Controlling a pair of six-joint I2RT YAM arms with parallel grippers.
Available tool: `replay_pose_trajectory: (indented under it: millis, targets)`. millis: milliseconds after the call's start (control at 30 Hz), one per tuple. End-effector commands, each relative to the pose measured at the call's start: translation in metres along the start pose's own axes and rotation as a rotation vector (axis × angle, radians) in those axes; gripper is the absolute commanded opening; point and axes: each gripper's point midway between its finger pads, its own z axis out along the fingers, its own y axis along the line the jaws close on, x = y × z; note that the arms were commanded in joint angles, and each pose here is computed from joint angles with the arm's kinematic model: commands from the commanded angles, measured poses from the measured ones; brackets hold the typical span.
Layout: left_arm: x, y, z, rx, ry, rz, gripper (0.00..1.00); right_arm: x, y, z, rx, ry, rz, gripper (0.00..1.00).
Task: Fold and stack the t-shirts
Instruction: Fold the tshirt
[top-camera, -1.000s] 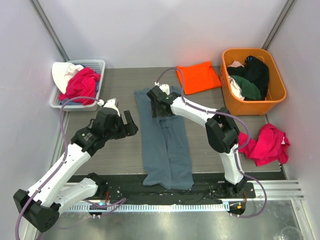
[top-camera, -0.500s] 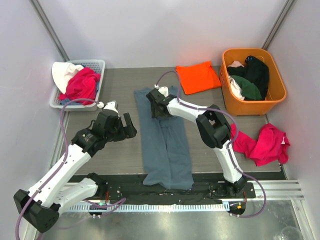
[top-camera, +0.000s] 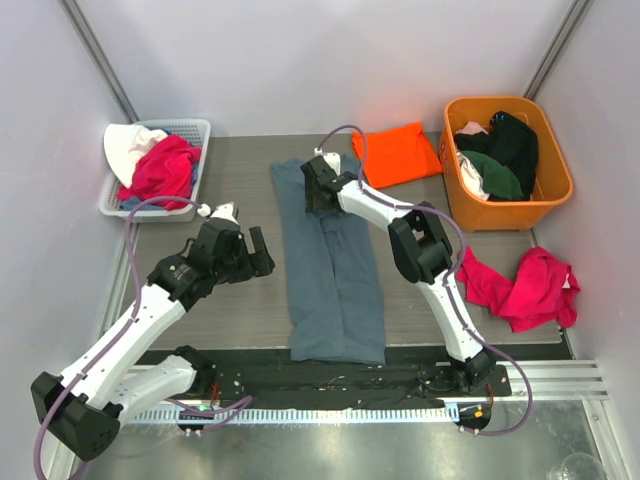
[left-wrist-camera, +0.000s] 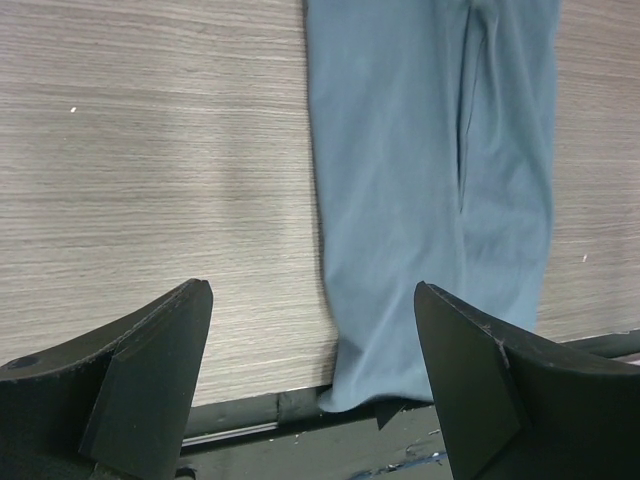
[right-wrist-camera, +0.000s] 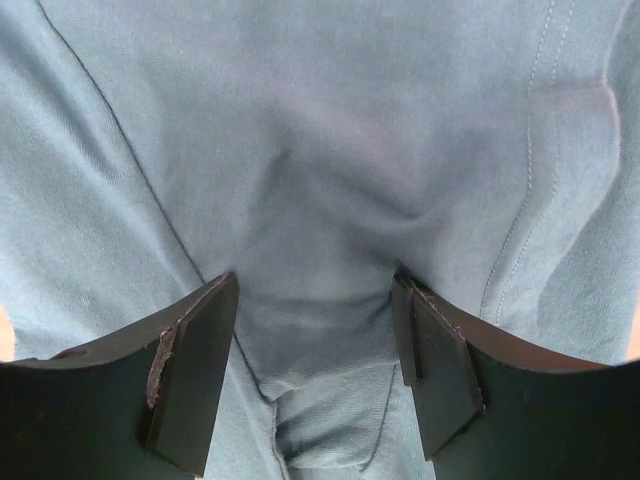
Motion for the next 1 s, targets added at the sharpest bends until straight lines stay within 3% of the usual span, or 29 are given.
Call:
replay_pose_trajectory:
  millis: [0, 167, 333, 467, 700, 867, 900, 967]
  targets:
    - [-0.003, 0.003, 0.005, -0.021, -0.014, 0.004, 0.88, 0.023, -0.014, 0.041, -0.001, 0.093, -0.031, 0.71]
    - [0.000, 0.005, 0.010, -0.032, -0.006, 0.008, 0.88, 0.001, -0.004, 0.056, -0.044, 0.070, -0.064, 0.71]
    - [0.001, 0.005, 0.016, -0.037, 0.006, 0.013, 0.89, -0.046, 0.012, 0.038, -0.115, -0.033, -0.090, 0.71]
    - [-0.001, -0.002, 0.021, -0.015, 0.005, 0.003, 0.89, -0.100, 0.025, -0.003, -0.211, -0.147, -0.087, 0.71]
    - [0.013, -0.033, 0.032, 0.128, 0.045, -0.069, 0.88, -0.174, 0.013, -0.146, -0.302, -0.364, -0.044, 0.71]
    - [0.053, -0.044, 0.041, 0.162, 0.083, -0.097, 0.89, -0.145, -0.028, -0.199, -0.247, -0.349, 0.014, 0.72]
    - [0.067, -0.049, 0.041, 0.172, 0.106, -0.110, 0.89, -0.112, -0.041, -0.185, -0.209, -0.278, 0.011, 0.72]
    - [0.077, -0.049, 0.043, 0.174, 0.087, -0.128, 0.89, -0.096, -0.054, -0.211, -0.227, -0.282, 0.061, 0.72]
